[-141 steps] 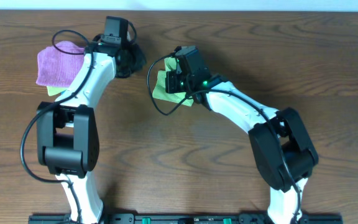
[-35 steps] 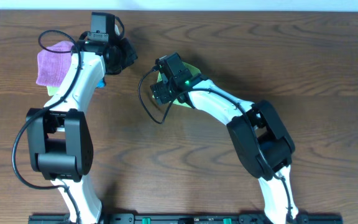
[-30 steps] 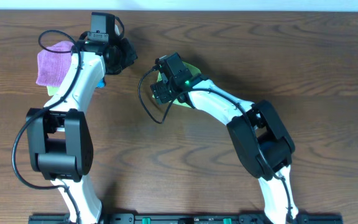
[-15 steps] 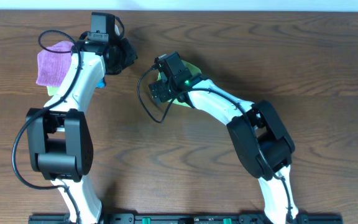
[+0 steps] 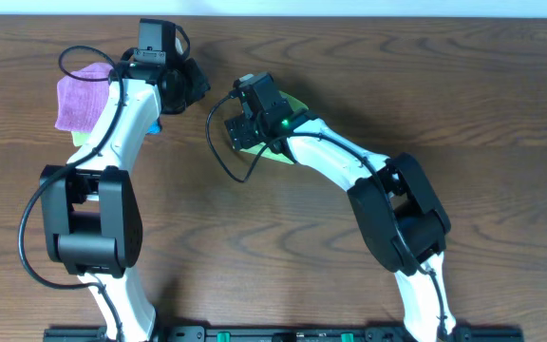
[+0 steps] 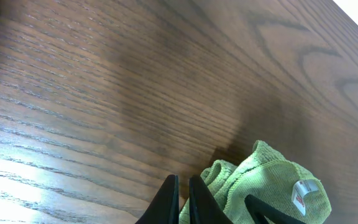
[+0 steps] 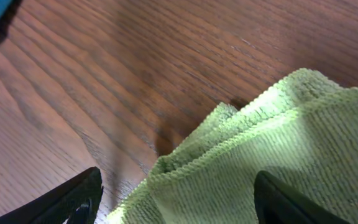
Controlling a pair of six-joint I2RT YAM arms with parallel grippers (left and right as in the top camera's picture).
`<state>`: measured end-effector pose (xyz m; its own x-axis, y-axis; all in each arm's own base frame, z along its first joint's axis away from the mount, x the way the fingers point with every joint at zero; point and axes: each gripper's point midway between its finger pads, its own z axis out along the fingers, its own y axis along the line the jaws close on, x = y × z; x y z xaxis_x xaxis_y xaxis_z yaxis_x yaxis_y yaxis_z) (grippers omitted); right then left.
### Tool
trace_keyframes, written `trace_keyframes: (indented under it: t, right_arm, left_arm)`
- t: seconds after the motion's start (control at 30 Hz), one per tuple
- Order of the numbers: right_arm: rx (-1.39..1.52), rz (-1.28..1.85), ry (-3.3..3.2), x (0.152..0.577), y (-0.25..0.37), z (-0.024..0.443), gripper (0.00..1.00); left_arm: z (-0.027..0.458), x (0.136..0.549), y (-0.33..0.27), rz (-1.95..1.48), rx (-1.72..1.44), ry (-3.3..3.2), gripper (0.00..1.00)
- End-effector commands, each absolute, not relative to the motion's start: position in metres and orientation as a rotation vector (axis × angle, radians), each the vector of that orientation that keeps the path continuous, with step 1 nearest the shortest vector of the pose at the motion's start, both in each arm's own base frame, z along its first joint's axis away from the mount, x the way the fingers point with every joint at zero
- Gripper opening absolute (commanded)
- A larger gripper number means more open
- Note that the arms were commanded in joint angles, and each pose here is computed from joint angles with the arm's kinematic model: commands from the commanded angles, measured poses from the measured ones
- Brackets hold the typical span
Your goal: Fold the cloth
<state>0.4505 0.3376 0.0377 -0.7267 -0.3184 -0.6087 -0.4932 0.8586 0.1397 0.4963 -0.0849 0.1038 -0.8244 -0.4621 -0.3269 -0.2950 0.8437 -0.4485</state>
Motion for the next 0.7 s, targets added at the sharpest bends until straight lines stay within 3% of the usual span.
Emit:
trace_keyframes:
  t: [0.0,0.67]
  right_arm:
    - [-0.586,0.359,2.422,0.454,0.341,0.042,0.77]
    - [-0.582,0.341,2.432,0.456,0.34,0.026,0.64]
  left_arm:
    - [0.113,0.494,-0.082,-0.534,-0.534,2.578,0.09]
    - [0.113,0.494,-0.082,-0.534,-0.535,2.579,0.08]
